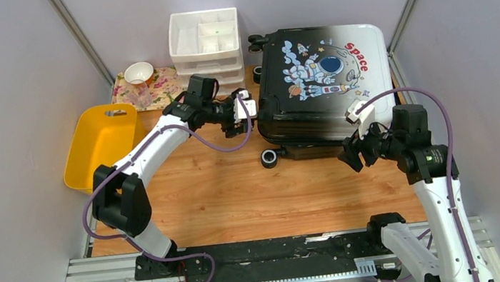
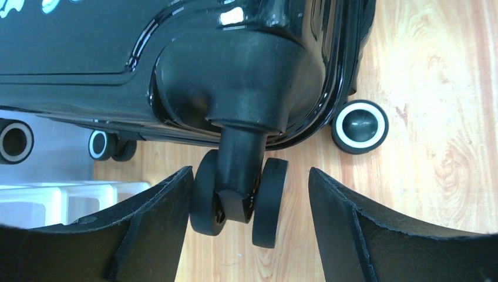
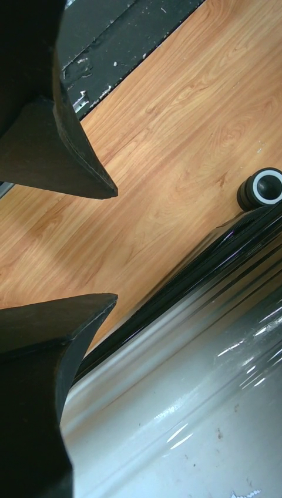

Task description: Open, take out, and arrange the luggage

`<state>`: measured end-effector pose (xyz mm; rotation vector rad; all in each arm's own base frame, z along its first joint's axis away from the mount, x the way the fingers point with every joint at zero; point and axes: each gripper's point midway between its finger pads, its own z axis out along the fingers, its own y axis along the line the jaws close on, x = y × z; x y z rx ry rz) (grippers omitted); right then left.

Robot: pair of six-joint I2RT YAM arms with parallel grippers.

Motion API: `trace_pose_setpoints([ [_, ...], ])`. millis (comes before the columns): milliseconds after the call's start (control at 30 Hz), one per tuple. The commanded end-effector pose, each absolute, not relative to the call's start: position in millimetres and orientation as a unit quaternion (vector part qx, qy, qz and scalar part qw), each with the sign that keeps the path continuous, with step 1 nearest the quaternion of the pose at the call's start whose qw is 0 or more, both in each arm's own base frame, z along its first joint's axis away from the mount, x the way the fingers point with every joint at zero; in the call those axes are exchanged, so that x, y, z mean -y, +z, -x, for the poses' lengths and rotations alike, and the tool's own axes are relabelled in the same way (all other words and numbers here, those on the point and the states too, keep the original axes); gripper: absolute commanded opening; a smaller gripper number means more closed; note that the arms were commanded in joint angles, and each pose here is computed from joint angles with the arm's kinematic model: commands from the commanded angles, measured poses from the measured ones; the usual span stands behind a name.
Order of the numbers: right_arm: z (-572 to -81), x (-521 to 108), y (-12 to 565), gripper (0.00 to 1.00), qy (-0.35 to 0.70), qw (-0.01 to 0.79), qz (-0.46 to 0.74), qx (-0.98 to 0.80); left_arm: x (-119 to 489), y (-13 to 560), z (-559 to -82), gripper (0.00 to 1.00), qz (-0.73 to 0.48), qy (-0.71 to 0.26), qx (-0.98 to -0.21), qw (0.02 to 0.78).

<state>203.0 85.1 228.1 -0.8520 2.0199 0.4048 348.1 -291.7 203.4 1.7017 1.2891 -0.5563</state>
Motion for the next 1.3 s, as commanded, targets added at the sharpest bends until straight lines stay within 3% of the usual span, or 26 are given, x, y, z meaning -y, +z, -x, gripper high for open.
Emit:
trace_pose_setpoints([
  [0,-194.5,-89.6,225.0,0.64,0.172,0.436,0.367,-0.804,289.4,182.9,-349.0,0.79,-0.705,-0.213,-0.519,0.434],
  [200,-180.0,-97.0,205.0,0.64,0.205,0.408,0.379,-0.805,298.4,194.5,-357.5,0.64,-0.688,-0.225,-0.52,0.453],
  [300,-180.1,-95.6,196.3,0.64,0.196,0.415,0.39,-0.798,300.3,195.3,-362.5,0.62,-0.681,-0.225,-0.527,0.456],
  [467,-178.5,-93.5,183.3,0.64,0.19,0.41,0.396,-0.799,294.8,184.0,-370.4,0.78,-0.686,-0.201,-0.537,0.448],
  [633,-178.2,-94.5,186.1,0.64,0.192,0.411,0.398,-0.797,295.5,180.9,-376.2,0.83,-0.684,-0.192,-0.54,0.451],
  [733,-177.6,-94.5,186.2,0.64,0.192,0.412,0.4,-0.796,298.5,186.0,-374.6,0.73,-0.684,-0.204,-0.535,0.452],
  [933,-182.1,-90.3,181.1,0.63,0.17,0.431,0.399,-0.791,306.2,218.0,-366.2,0.37,-0.667,-0.23,-0.52,0.482],
  [1067,-195.6,-85.6,185.1,0.61,0.138,0.475,0.39,-0.776,310.1,253.6,-366.6,0.03,-0.631,-0.242,-0.521,0.521],
  [1267,-210.1,-79.5,198.3,0.54,0.076,0.566,0.392,-0.721,315.9,310.2,-377.6,0.0,-0.564,-0.26,-0.522,0.585],
])
